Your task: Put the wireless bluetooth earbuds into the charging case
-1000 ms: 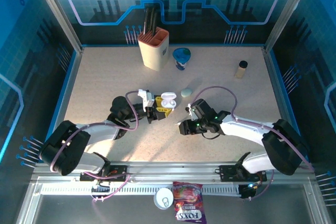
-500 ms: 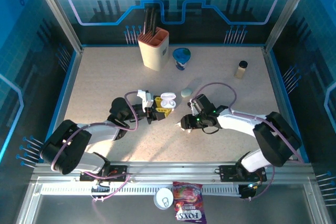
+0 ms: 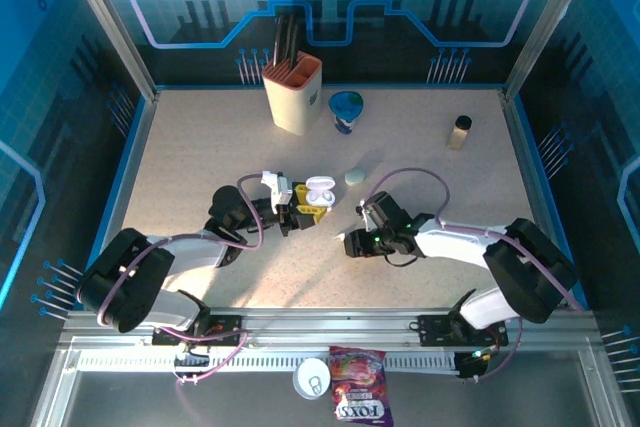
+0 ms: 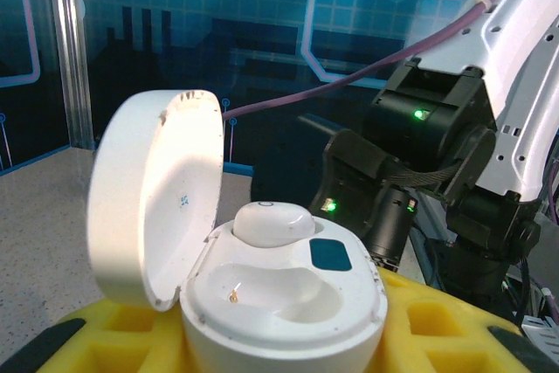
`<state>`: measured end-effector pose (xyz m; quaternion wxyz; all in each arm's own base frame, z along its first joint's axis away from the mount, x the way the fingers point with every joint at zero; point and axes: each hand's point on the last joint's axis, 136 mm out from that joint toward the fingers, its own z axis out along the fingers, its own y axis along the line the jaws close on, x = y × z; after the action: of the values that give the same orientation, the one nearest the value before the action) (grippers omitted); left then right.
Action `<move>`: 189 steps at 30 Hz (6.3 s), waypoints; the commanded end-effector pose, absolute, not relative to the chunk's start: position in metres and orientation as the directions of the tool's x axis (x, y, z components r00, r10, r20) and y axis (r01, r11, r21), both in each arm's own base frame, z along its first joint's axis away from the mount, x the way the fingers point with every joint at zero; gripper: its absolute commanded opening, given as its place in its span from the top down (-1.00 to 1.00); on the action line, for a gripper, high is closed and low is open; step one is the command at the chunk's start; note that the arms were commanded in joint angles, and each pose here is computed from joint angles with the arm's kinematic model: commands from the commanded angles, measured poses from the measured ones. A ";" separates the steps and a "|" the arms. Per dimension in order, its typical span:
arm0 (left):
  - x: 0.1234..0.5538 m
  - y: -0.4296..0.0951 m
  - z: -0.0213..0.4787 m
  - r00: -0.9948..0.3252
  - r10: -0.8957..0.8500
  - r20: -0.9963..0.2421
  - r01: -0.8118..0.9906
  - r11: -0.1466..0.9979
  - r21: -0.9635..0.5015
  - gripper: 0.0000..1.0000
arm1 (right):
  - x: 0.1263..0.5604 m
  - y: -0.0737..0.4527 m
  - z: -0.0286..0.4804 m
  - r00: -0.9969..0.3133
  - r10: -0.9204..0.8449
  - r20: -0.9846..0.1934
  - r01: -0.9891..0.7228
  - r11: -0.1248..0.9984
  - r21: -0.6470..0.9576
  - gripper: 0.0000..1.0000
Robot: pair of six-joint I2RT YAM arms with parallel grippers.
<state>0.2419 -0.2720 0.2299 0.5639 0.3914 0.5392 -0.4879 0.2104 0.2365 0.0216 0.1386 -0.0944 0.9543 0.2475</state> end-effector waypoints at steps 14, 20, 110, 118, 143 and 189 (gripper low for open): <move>0.248 -0.271 0.233 -0.039 -0.164 -0.986 0.971 0.225 -0.076 0.63 | 0.150 0.244 0.015 -0.970 -0.125 -0.210 -0.212 0.860 0.464 -0.07; 0.249 -0.272 0.233 -0.041 -0.169 -0.985 0.971 0.225 -0.080 0.63 | 0.143 0.257 0.028 -0.959 -0.183 -0.216 -0.270 0.821 0.504 -0.07; 0.310 -0.162 0.221 0.024 -0.152 -0.988 0.744 0.663 -0.084 0.63 | 0.184 0.256 0.056 -0.676 -0.725 -0.131 -0.656 0.674 -0.340 0.66; 0.296 -0.189 0.213 0.077 -0.108 -0.991 0.783 0.622 -0.006 0.63 | 0.201 0.272 0.134 -0.750 -0.484 -0.451 -0.570 0.819 0.067 0.65; 0.280 -0.275 0.224 0.160 -0.099 -0.982 0.892 0.441 0.101 0.62 | 0.245 0.317 0.291 -0.774 -0.041 -0.631 -0.575 0.463 0.675 0.64; 0.268 -0.276 0.230 0.163 -0.117 -0.980 0.906 0.411 0.102 0.61 | 0.262 0.305 0.238 -0.808 -0.045 -0.587 -0.470 0.649 0.598 0.19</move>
<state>0.2778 -0.2736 0.2038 0.6298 0.3684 0.5657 -0.3843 0.2595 0.3170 0.2411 0.2600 -0.1564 0.8537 0.4232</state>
